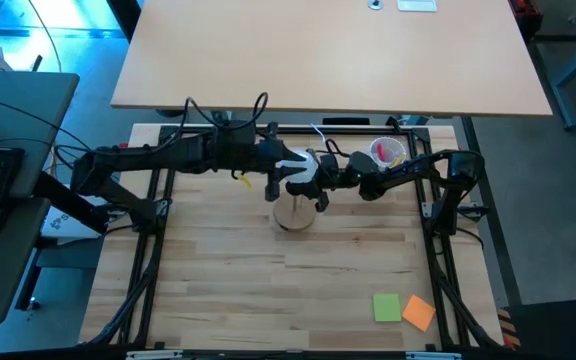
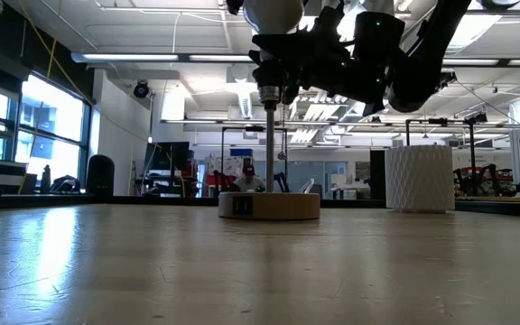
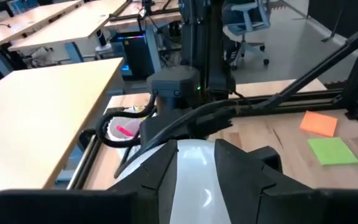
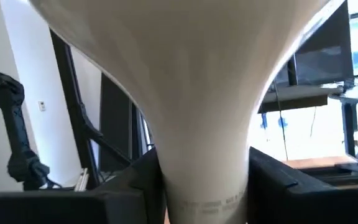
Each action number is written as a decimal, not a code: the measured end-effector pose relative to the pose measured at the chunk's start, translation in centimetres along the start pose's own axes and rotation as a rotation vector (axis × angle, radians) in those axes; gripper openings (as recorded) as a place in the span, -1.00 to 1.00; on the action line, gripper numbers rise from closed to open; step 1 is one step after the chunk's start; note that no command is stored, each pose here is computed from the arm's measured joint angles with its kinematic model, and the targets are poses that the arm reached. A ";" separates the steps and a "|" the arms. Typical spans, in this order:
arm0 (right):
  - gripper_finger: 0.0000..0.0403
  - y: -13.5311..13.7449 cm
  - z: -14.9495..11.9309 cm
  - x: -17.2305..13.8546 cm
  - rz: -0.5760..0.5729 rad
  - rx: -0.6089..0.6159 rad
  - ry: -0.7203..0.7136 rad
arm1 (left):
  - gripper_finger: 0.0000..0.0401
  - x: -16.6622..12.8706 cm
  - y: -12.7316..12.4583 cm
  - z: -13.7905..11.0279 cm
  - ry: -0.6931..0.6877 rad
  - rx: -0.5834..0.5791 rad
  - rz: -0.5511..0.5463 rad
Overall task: Screw lightbulb
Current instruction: Insert the white lightbulb into the desk lamp
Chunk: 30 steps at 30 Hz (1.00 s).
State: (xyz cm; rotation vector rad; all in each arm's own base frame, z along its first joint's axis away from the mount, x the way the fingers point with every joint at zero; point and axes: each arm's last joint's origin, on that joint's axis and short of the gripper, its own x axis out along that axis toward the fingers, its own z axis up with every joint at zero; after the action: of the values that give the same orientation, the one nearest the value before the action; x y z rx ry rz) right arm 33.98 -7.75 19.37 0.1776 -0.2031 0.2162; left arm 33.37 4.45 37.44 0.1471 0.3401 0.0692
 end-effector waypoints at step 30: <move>-0.19 3.1 7.4 -4.0 -0.149 -0.194 0.357 | -0.53 0.0 -2.0 0.1 0.014 0.032 0.007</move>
State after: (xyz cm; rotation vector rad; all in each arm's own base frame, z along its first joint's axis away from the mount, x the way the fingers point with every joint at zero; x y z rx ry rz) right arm 28.12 -7.00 26.08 -0.0401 0.1437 0.0768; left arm 33.51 2.48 37.21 0.1796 0.3547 0.0720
